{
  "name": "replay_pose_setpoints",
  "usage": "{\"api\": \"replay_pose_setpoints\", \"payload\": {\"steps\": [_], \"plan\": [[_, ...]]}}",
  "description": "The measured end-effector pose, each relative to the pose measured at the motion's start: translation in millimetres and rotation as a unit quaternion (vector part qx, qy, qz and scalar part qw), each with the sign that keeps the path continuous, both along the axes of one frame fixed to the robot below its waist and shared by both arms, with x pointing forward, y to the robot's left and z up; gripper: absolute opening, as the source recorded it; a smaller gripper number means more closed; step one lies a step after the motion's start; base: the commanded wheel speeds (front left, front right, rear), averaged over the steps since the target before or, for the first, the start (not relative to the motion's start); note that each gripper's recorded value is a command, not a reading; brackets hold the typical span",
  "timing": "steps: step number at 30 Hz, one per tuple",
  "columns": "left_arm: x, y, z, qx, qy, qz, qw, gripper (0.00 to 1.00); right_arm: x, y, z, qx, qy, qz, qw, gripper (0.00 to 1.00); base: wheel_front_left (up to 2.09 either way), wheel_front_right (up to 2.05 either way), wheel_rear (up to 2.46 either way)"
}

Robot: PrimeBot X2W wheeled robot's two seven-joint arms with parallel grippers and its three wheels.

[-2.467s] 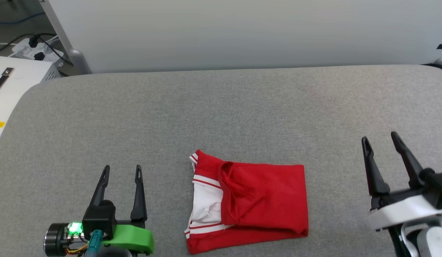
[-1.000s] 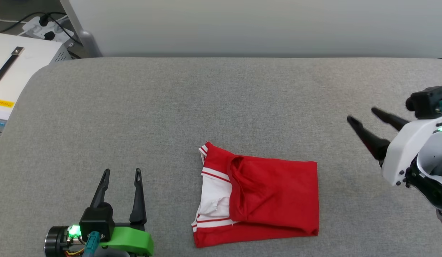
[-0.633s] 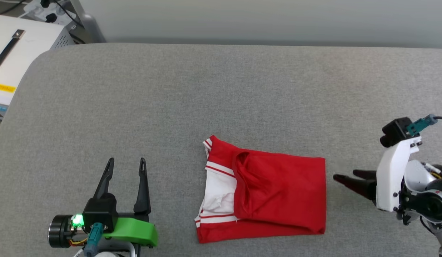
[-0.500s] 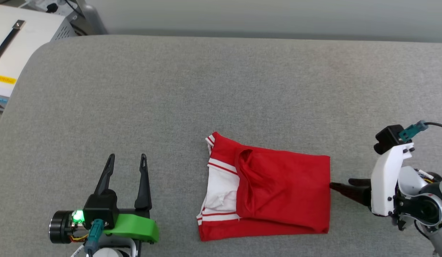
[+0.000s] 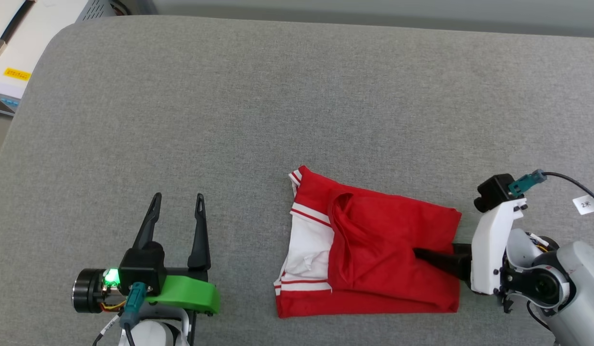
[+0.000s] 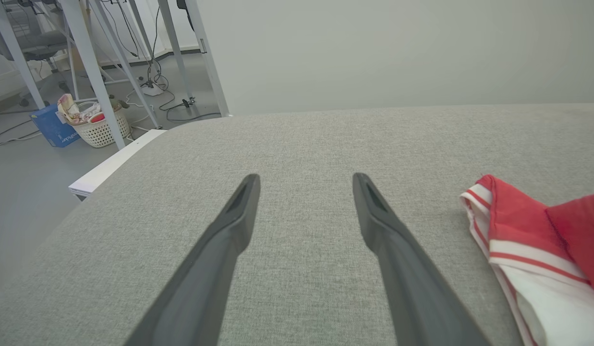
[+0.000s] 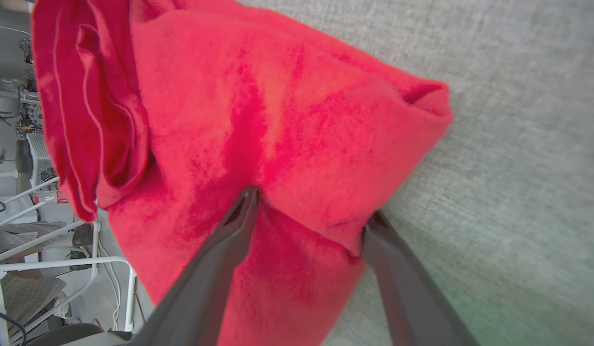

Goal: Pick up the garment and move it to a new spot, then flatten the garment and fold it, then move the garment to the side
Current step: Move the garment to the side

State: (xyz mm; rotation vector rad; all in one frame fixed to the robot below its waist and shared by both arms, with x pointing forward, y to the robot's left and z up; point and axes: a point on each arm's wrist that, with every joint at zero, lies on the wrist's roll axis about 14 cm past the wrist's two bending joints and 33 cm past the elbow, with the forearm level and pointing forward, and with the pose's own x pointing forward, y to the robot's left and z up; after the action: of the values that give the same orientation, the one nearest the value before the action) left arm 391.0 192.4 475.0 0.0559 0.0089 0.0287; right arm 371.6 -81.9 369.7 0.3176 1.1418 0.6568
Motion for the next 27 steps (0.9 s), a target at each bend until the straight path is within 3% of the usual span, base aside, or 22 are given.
{"api": "replay_pose_setpoints", "payload": {"steps": [2,3,5,12,17,22,27], "plan": [[0,0,-1,0.000,0.001,0.000,1.000,1.00,-1,5,-2,-0.001,-0.007,0.009,1.000,1.00,0.00,0.00,0.00],[0,0,-1,-0.001,0.002,0.000,1.000,1.00,-1,6,-2,-0.001,-0.014,0.011,1.000,0.82,0.00,0.00,0.00],[0,-1,-2,-0.001,0.002,0.000,1.000,1.00,1,9,0,0.006,-0.023,0.007,1.000,0.00,0.00,0.00,0.00],[0,-2,1,-0.002,-0.001,-0.001,1.000,1.00,16,21,22,0.025,-0.107,0.010,0.994,0.00,0.00,0.00,0.00],[-1,-2,10,-0.002,-0.015,0.000,1.000,1.00,32,22,61,0.027,-0.206,0.029,0.978,0.00,0.00,0.00,0.00],[-2,-14,10,-0.006,-0.015,-0.016,1.000,1.00,30,1,82,-0.012,-0.261,0.053,0.964,0.00,0.00,0.00,0.00],[8,-33,15,-0.011,-0.026,-0.043,0.999,1.00,34,-48,97,-0.071,-0.291,0.035,0.954,0.00,0.00,0.00,0.00]]}}
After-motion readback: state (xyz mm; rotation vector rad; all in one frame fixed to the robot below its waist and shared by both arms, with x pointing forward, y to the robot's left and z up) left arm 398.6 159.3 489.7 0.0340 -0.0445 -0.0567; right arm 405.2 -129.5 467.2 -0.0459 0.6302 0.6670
